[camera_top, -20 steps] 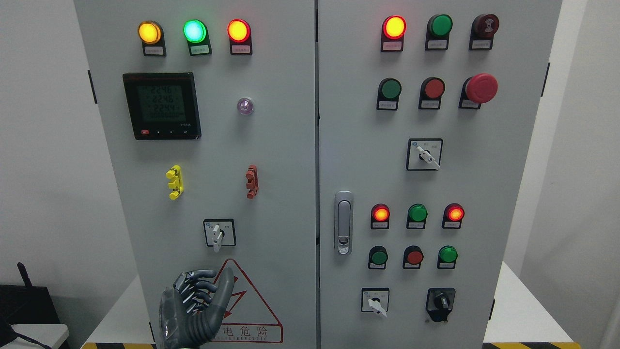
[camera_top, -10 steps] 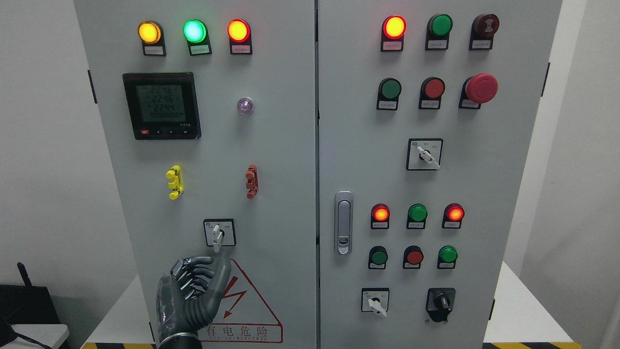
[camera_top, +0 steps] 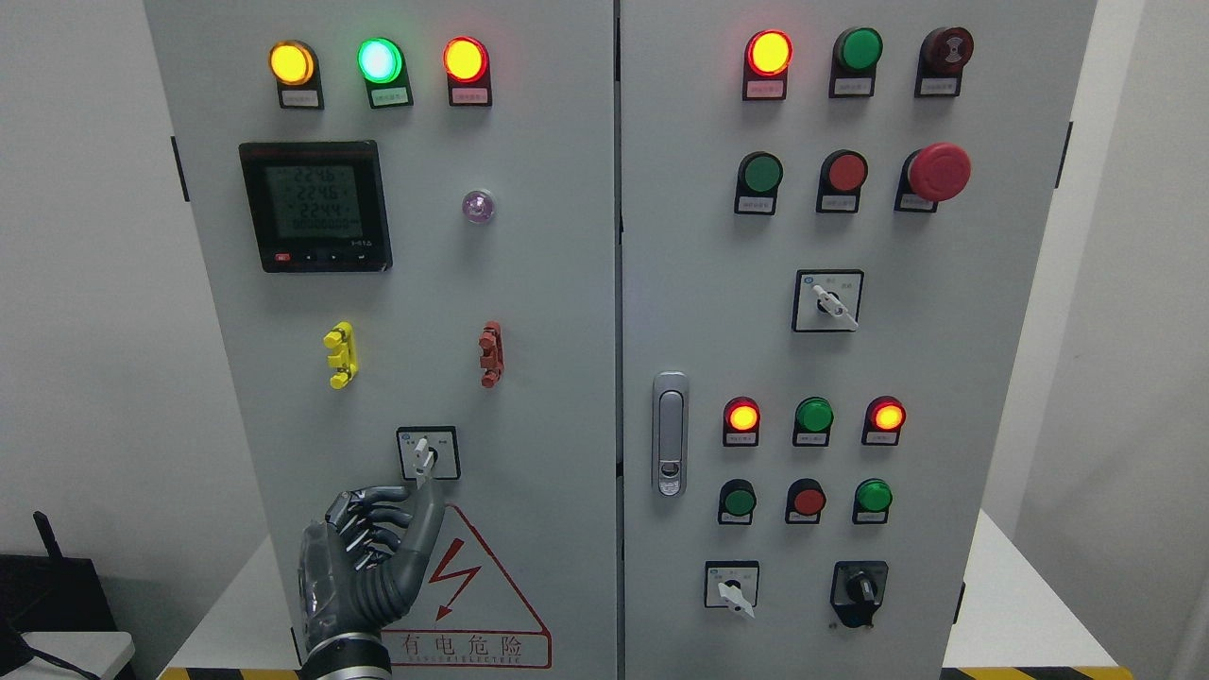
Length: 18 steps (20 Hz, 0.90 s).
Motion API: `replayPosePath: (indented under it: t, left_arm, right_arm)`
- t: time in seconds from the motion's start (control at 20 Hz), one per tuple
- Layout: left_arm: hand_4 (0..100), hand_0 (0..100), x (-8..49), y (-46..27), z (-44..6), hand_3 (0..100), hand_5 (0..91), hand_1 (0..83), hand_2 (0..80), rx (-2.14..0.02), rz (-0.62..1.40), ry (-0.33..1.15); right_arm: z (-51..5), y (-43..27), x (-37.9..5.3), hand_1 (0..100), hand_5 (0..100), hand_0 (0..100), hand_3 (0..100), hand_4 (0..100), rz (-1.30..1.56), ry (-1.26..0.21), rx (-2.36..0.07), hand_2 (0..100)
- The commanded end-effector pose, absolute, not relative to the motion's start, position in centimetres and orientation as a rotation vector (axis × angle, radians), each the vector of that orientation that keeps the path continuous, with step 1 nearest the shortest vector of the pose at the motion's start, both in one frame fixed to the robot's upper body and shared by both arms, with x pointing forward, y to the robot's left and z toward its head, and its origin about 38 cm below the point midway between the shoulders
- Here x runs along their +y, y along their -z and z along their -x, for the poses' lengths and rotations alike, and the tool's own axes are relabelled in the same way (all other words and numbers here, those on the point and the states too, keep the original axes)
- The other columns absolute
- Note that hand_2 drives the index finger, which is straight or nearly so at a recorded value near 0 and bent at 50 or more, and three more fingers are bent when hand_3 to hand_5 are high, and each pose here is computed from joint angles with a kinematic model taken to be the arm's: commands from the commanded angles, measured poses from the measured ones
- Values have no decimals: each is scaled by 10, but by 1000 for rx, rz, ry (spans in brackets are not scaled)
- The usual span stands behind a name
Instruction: Turn on light switch 1
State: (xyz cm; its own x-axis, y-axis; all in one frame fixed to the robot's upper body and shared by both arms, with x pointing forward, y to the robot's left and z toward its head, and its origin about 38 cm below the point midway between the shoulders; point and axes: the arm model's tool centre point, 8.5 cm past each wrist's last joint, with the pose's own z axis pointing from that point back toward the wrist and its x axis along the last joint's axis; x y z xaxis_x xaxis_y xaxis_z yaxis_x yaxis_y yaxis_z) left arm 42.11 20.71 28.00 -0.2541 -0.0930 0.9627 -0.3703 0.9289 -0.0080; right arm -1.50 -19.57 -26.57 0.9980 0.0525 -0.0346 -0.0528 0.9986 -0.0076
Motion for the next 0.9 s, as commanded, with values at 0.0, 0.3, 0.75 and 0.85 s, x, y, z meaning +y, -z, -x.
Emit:
replayPosePath:
  t: [0.0,0.3,0.75,0.85]
  left_arm:
    - [818,110,207,-286,-425,707,775,614,489,-1824,-344,-276]
    - [818,120,205,-286,-426,706,774,615,488,-1822,-340,-271]
    - [815,154,203,-290,-428,703,776,597,491,-1808,-342,-263]
    - [814,161,202,-290,-428,703,776,591,495,-1807,-338,-260]
  right_arm:
    - [15,266,-196,389,0,120,0,0,7,-34,35,0]
    - [15,266,-196,389,0,120,0,0,7,-36,35,0]
    - [15,266,-196,389,0,120,0,0,7,-34,35,0]
    - [15,266,-196,389,0,120,0,0,7,-36,35,0]
